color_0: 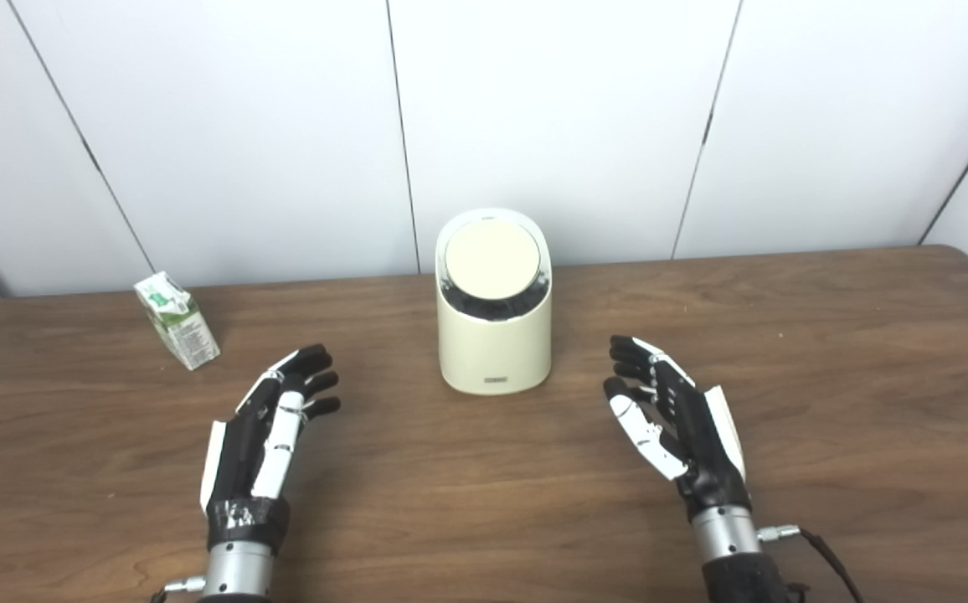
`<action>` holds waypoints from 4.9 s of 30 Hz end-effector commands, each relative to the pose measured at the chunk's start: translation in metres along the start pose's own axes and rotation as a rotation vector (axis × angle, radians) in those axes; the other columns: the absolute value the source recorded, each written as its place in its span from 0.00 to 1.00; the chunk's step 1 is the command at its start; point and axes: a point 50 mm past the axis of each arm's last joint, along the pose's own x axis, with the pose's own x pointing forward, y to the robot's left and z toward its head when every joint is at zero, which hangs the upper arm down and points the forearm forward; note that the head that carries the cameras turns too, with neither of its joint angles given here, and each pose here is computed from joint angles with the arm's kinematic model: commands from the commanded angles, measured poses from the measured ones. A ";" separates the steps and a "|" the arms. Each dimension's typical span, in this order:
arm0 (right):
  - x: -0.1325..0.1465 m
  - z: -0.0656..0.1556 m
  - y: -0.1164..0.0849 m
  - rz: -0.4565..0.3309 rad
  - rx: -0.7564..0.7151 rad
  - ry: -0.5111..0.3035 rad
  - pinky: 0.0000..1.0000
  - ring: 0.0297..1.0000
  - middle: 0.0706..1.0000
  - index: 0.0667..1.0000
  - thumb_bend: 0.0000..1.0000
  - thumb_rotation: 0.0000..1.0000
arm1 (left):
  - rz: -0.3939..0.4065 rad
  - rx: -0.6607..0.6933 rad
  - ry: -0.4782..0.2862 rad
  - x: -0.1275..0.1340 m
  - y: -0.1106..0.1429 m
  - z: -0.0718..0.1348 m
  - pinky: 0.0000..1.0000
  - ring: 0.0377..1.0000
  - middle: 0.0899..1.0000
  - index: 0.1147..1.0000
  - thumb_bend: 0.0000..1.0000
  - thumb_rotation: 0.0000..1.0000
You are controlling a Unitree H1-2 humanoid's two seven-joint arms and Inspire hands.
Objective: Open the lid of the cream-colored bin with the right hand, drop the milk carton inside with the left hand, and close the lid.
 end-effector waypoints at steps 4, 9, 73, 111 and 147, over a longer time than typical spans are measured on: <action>0.008 0.018 -0.001 -0.012 0.018 -0.093 0.68 0.78 0.78 0.77 0.19 0.61 | -0.022 0.000 -0.069 0.008 -0.004 0.015 0.69 0.75 0.77 0.76 0.29 0.67; 0.009 0.018 -0.001 -0.017 0.019 -0.089 0.68 0.78 0.78 0.76 0.19 0.61 | -0.023 -0.003 -0.067 0.008 -0.003 0.014 0.70 0.76 0.77 0.76 0.30 0.67; 0.177 0.136 0.030 -0.086 -0.538 -0.225 1.00 1.00 1.00 1.00 0.98 0.28 | -0.011 -0.006 -0.066 0.009 -0.011 0.015 0.70 0.75 0.77 0.75 0.27 0.66; 0.159 0.097 0.028 -0.031 -0.925 -0.268 1.00 1.00 1.00 1.00 0.87 0.35 | -0.012 -0.002 -0.076 0.014 -0.014 0.014 0.70 0.75 0.77 0.76 0.27 0.68; 0.058 0.060 -0.015 -0.076 -0.291 -0.221 0.96 1.00 1.00 1.00 0.77 1.00 | -0.015 -0.003 -0.083 0.014 -0.012 0.013 0.71 0.76 0.77 0.76 0.27 0.66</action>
